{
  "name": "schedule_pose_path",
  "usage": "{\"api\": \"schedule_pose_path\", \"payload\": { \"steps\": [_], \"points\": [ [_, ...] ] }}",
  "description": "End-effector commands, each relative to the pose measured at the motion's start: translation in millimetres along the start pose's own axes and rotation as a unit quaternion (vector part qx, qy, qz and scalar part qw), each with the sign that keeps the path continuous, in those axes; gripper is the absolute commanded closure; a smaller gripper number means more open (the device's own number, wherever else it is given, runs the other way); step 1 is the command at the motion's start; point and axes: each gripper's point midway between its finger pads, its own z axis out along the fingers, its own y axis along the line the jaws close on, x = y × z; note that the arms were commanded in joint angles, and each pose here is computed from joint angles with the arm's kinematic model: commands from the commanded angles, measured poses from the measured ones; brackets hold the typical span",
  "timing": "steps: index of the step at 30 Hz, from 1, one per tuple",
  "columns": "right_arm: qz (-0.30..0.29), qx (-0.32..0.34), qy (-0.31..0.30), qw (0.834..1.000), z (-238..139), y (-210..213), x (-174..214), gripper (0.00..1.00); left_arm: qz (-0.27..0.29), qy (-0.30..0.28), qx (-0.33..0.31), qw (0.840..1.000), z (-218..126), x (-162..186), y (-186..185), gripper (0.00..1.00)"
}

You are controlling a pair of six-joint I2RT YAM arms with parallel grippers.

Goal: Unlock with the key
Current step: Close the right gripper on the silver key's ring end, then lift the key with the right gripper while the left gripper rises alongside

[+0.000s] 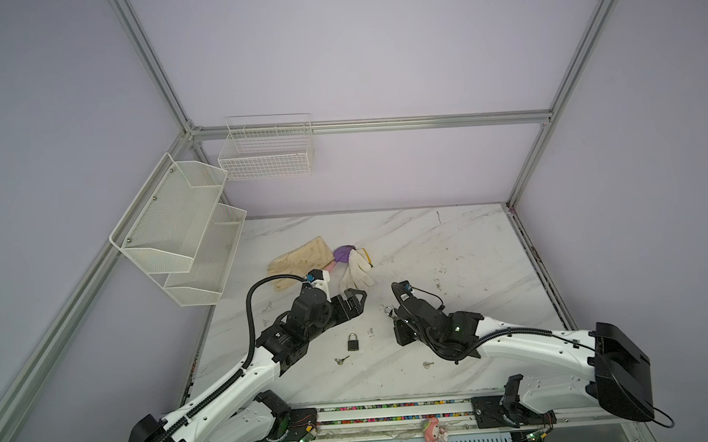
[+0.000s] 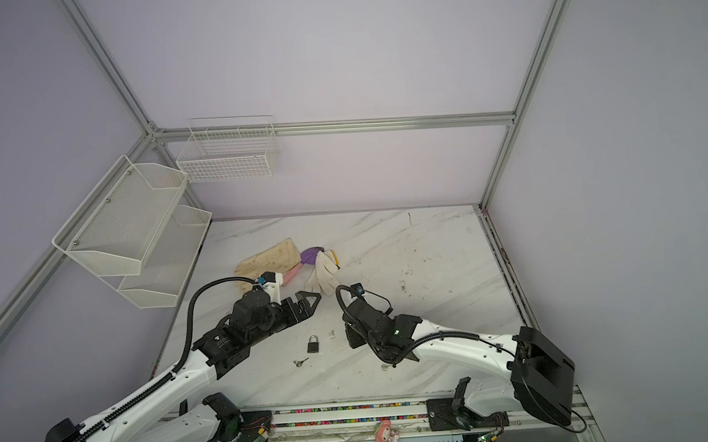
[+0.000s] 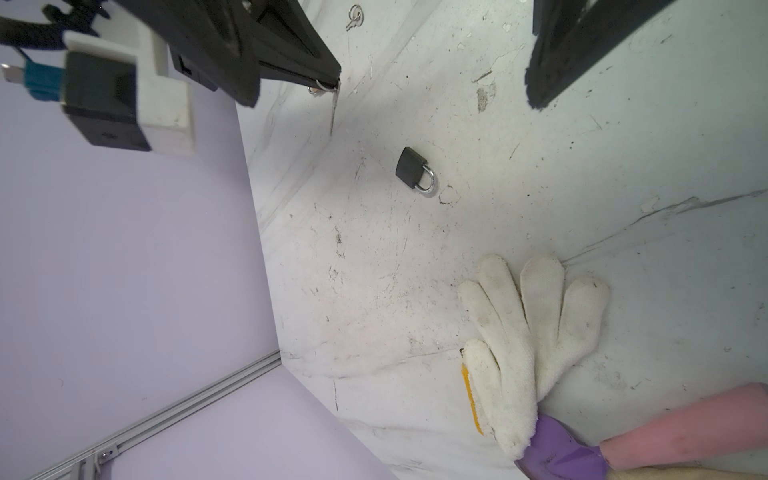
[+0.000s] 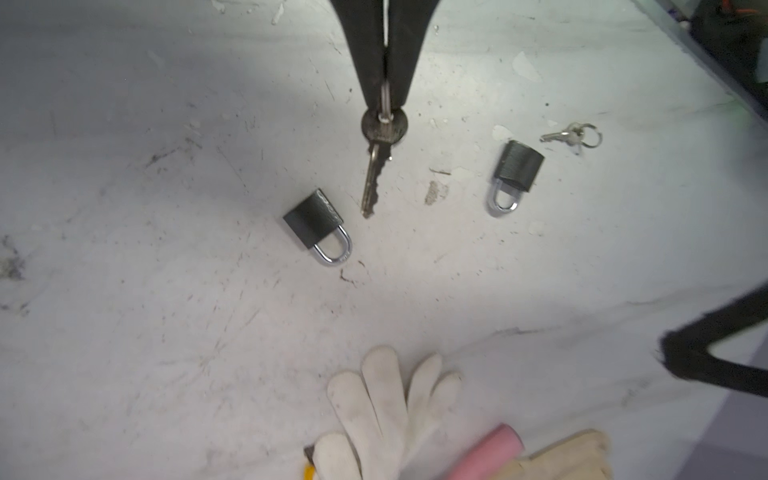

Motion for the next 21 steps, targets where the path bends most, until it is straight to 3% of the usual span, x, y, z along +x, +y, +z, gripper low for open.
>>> {"api": "schedule_pose_path", "payload": {
  "steps": [1, 4, 9, 12, 21],
  "points": [
    [-0.066, -0.057, -0.077, 0.993, -20.3, 21.0, -31.1, 1.0, 0.004, -0.032, 0.068, 0.997, -20.6, -29.6, -47.4, 0.0],
    [-0.095, -0.097, -0.133, 0.982, -38.5, 34.5, -50.3, 1.0, 0.02, -0.027, 0.079, 0.996, -27.9, -36.1, -62.5, 0.0],
    [-0.149, -0.134, -0.19, 0.961, -56.1, 51.8, -68.9, 1.0, 0.04, -0.002, 0.132, 0.99, -28.0, -40.2, -98.3, 0.14],
    [-0.169, -0.127, -0.181, 0.961, -49.7, 55.4, -71.2, 1.0, 0.069, -0.009, 0.164, 0.984, -31.6, -46.2, -116.8, 0.21],
    [-0.173, -0.142, -0.196, 0.954, -57.0, 66.1, -83.3, 1.0, 0.097, 0.009, 0.168, 0.981, -15.8, -43.7, -122.8, 0.47]
  ]
}}
